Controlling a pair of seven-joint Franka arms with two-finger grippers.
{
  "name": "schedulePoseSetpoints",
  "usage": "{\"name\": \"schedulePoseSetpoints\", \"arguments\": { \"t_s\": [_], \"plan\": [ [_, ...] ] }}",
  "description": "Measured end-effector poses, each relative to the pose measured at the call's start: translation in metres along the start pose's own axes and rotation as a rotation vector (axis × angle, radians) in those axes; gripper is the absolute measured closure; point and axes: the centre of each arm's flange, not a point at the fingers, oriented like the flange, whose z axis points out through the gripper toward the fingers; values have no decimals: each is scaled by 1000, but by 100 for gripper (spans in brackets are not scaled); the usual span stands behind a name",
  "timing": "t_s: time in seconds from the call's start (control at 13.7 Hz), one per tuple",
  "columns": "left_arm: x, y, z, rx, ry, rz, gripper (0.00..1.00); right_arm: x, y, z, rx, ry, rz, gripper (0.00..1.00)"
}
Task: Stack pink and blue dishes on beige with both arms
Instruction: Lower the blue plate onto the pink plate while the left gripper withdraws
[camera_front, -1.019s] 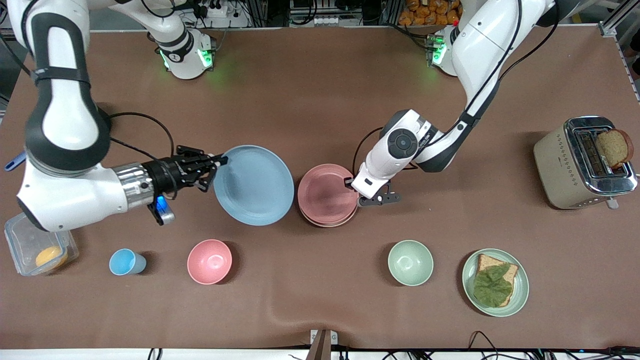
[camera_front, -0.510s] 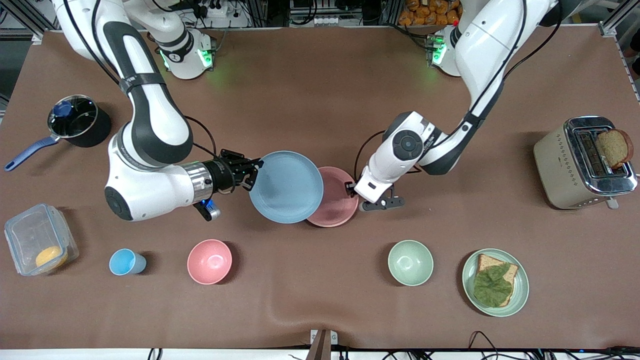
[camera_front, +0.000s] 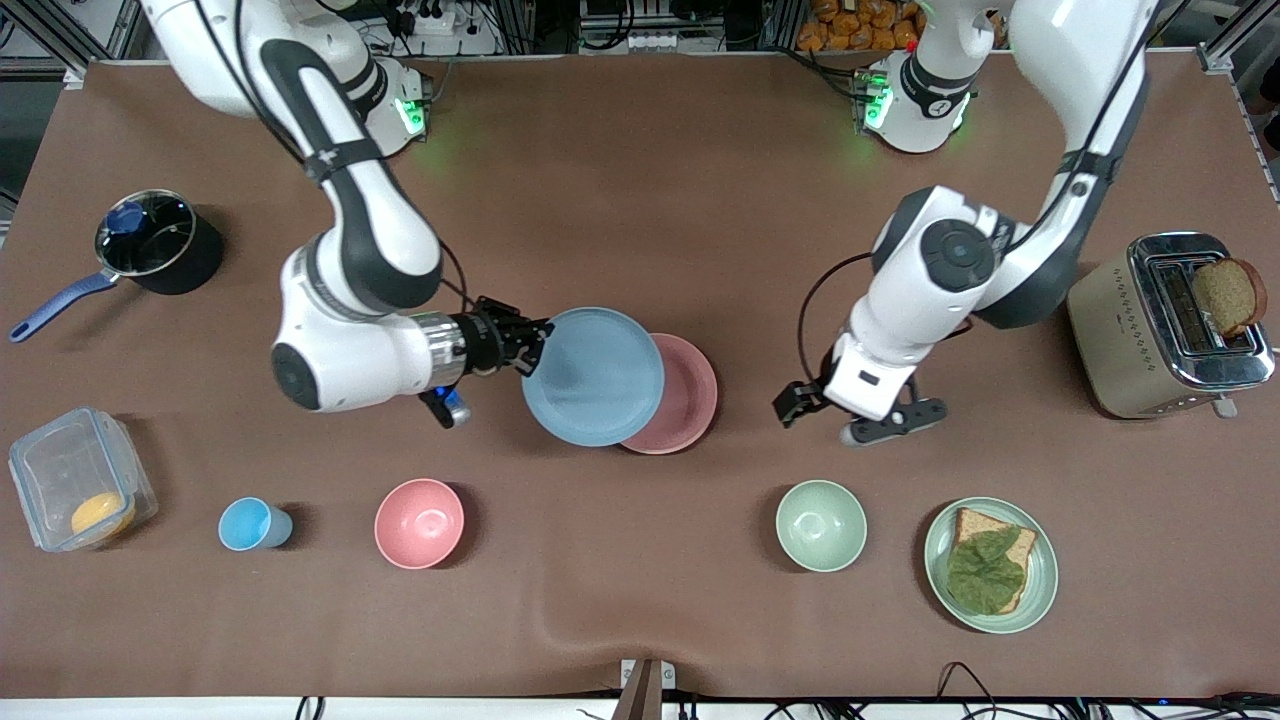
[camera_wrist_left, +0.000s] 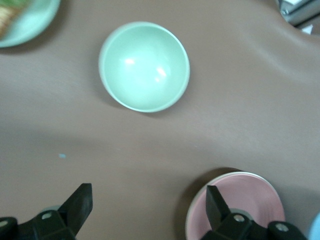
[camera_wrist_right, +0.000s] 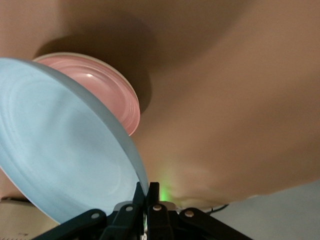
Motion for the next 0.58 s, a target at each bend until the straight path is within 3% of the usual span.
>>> {"name": "schedulePoseSetpoints", "arguments": {
  "t_s": [0.29, 0.58],
  "plan": [
    [32, -39, -70, 70, 22, -36, 0, -12, -1, 58, 36, 73, -6, 96],
    [60, -68, -136, 119, 16, -24, 0, -20, 1, 91, 53, 106, -9, 96]
  ]
}}
